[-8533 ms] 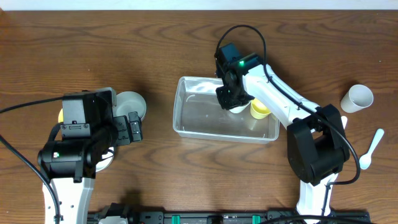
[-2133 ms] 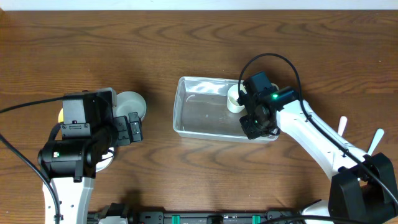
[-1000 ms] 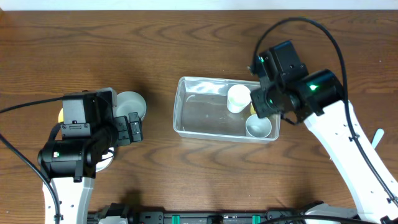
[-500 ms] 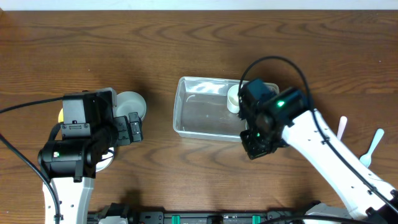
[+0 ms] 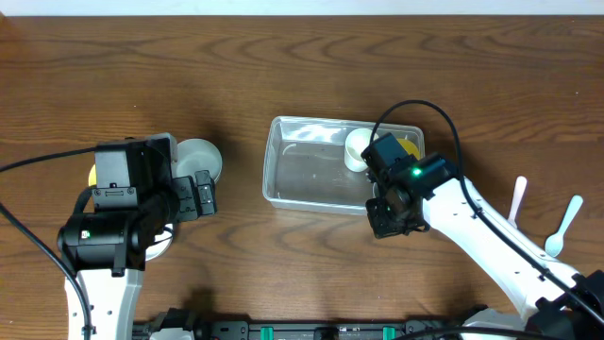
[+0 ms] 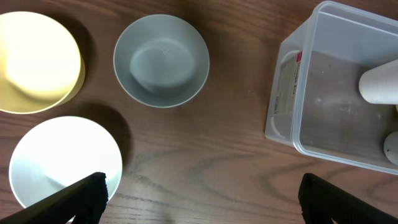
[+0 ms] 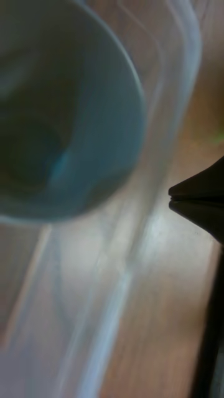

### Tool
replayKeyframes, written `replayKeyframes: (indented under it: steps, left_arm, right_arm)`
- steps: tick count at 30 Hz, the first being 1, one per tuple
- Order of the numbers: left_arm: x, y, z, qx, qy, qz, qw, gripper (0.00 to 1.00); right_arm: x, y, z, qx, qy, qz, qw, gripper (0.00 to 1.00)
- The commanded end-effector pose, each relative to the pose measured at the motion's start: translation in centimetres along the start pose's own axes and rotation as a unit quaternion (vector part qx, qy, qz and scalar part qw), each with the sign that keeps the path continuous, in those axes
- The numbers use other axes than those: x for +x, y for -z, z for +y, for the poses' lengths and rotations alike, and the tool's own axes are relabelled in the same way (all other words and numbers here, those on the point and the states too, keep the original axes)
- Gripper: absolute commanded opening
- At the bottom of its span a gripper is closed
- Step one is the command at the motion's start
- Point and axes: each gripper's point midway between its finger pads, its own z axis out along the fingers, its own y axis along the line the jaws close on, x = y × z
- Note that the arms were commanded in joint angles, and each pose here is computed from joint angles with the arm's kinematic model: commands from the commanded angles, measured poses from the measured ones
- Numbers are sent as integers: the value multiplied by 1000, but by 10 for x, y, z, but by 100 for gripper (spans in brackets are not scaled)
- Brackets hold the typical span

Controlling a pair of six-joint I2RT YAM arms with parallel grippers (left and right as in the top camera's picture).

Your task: Pack container

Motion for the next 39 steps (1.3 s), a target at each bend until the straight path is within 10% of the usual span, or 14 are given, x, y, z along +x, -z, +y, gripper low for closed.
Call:
replayKeyframes:
  steps: [1,29,33,39]
  left_arm:
    - [-6,4,-2,1,2,-8,1000,98]
    - [-6,4,-2,2,1,-8,1000,98]
    - [-6,4,-2,1,1,-8,1000,98]
    - [-6,4,-2,2,1,-8,1000,98]
  right_arm:
    - [-6,-4,-16,39,-15,-18,999,2]
    - [-45,55,4,-7,-6,-152,988,8]
    - [-60,124,-19,-10,-65,-247,967,44]
    - [-46,169,-113,42,-234,-291,927,61]
